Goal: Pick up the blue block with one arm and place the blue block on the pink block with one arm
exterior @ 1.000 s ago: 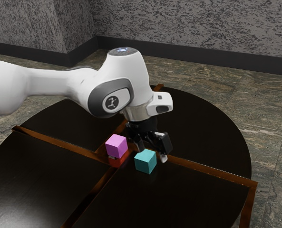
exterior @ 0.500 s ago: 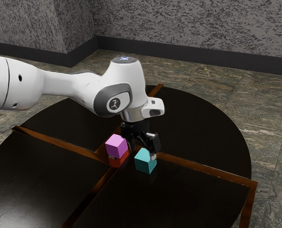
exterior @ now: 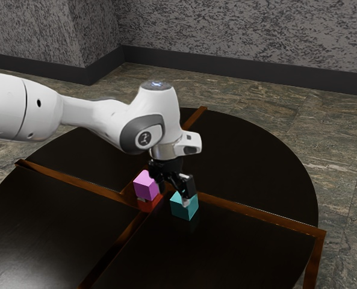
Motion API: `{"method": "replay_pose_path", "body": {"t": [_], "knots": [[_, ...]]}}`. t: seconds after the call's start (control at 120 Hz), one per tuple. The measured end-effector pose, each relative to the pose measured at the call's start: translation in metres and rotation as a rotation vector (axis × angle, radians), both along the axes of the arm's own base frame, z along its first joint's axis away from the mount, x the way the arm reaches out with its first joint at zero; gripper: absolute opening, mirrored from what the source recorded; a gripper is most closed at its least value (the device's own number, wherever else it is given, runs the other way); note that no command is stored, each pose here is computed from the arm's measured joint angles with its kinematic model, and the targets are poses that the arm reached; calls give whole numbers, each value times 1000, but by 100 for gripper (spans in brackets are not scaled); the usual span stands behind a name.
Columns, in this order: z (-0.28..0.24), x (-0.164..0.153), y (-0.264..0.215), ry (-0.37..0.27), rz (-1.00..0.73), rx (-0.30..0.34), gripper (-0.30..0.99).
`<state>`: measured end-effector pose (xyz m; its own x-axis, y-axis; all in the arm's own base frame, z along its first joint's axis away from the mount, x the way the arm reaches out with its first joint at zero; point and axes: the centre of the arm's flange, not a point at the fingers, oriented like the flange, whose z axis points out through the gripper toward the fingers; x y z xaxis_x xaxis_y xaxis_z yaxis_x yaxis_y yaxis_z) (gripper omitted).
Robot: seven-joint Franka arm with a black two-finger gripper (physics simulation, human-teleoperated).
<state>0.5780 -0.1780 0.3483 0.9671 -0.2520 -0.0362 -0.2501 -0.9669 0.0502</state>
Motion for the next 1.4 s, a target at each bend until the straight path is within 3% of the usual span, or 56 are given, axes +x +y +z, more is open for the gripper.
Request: {"method": "replay_pose_path", "body": {"t": [0.208,0.492,0.908,1.142,1.4], "knots": [[-7,23,3,-1,-13,-14,69],[-44,31,23,59,-8,6,69],[-46,45,14,45,-41,-6,69],[-44,50,11,2,-38,-23,69],[-73,53,16,19,-18,-24,69]]}}
